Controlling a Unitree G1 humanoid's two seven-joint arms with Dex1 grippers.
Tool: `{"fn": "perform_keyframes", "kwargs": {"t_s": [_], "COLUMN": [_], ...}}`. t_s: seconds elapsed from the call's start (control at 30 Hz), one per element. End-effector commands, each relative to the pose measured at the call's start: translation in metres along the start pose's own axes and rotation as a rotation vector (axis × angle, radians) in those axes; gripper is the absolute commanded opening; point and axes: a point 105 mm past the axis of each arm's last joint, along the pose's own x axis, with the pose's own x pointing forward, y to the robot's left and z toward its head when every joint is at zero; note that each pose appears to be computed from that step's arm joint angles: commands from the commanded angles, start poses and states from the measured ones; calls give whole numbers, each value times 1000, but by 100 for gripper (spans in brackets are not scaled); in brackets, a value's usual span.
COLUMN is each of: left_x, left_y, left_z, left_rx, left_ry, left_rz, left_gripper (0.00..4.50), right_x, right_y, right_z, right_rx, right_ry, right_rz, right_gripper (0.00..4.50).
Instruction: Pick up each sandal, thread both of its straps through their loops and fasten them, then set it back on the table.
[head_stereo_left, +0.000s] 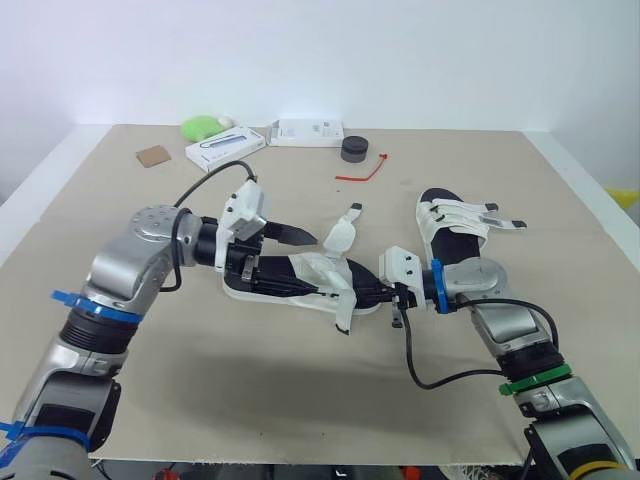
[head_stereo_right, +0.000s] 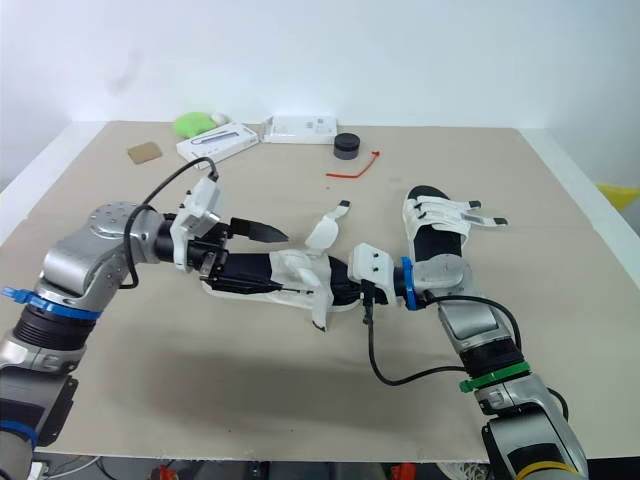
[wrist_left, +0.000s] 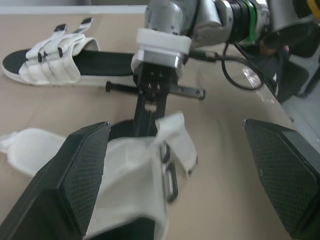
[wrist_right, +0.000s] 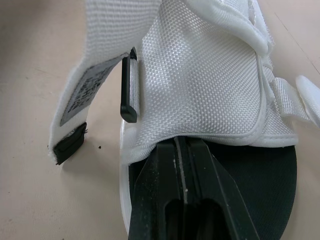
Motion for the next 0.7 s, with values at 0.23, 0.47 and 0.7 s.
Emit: {"fn": "perform_keyframes", "kwargs": {"t_s": [0.23, 0.47, 0.7], "left_x": [16, 15, 17], "left_y": [12, 3, -13], "left_z": [-21, -16, -17], "left_rx": [70, 86, 76], "left_ry": [145, 153, 163], "left_rz": [-64, -159, -235], "left_gripper": [439, 439, 439], "right_x": [1, -1, 0], "right_y": [1, 3, 4], "right_z": [0, -1, -2], "right_rx": [-10, -8, -8], "right_ry": [15, 20, 21], "right_rz": [15, 11, 14], "right_gripper": [0, 0, 0]}}
